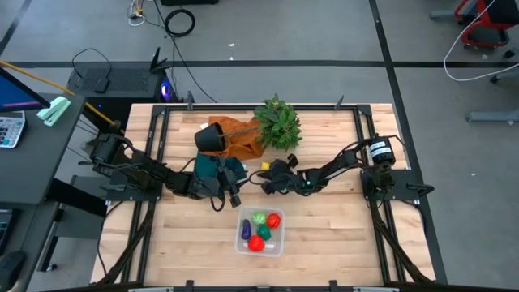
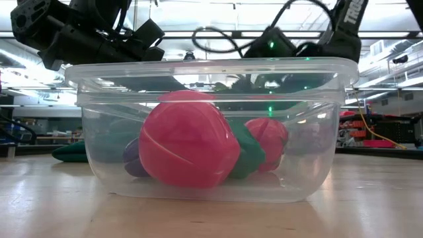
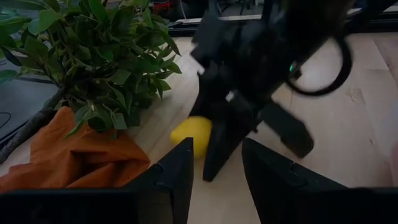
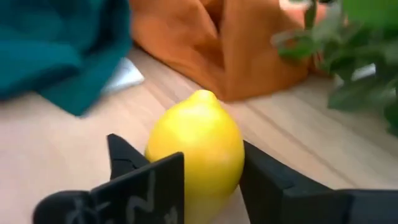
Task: Pick and placing Produce into tupperware
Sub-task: Put the yellow lemon into the transparent bin
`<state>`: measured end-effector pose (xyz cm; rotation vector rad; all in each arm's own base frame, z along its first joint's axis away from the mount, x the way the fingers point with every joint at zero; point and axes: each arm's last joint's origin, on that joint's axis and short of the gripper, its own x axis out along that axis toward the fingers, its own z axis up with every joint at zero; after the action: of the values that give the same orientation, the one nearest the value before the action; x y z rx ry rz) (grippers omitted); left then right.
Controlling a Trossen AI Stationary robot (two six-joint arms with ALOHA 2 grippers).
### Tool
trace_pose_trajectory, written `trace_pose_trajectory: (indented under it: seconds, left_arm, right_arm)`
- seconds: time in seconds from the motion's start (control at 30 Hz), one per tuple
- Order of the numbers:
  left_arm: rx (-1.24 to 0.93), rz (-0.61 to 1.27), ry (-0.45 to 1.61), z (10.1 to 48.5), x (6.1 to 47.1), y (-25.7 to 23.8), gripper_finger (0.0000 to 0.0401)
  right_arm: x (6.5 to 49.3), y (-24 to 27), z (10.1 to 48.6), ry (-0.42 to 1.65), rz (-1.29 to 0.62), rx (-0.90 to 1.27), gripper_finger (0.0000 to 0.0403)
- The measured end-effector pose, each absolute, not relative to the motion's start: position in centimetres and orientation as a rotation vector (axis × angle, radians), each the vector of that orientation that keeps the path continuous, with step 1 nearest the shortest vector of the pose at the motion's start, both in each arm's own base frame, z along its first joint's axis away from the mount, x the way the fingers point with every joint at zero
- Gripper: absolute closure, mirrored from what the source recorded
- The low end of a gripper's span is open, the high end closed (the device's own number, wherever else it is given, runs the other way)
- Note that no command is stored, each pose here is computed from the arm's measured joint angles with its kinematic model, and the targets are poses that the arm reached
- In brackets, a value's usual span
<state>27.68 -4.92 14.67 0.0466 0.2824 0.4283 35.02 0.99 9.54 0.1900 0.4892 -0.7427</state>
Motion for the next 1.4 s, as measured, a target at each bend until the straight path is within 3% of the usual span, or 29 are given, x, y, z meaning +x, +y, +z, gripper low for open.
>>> trace_pose_trajectory:
  seconds: [0.27, 0.5, 0.67, 1.07, 1.4]
  left_arm:
    - [0.047, 0.428, 0.284, 14.7, 27.7, -4.9, 0.0260]
    - [0.048, 0.424, 0.287, 14.6, 27.7, -4.9, 0.0261]
    - [0.028, 0.317, 0.295, 14.6, 27.8, -5.2, 0.0256]
    - [0.116, 0.113, 0.152, 16.2, 27.6, -8.2, 0.0259]
    - [0.020, -0.154, 0.141, 16.3, 27.5, -9.3, 0.0262]
  right_arm:
    - [34.4, 1.8, 14.7, 0.414, -0.685, 0.152, 0.0381]
    - [32.8, 2.9, 19.4, 0.413, -0.463, 0.214, 0.0383]
    - [31.5, 4.3, 21.6, 0.410, -0.348, 0.258, 0.0383]
    - [30.4, 7.5, 21.1, 0.487, -0.276, 0.272, 0.0387]
    - [29.6, 10.4, 21.0, 0.489, -0.201, 0.335, 0.0392]
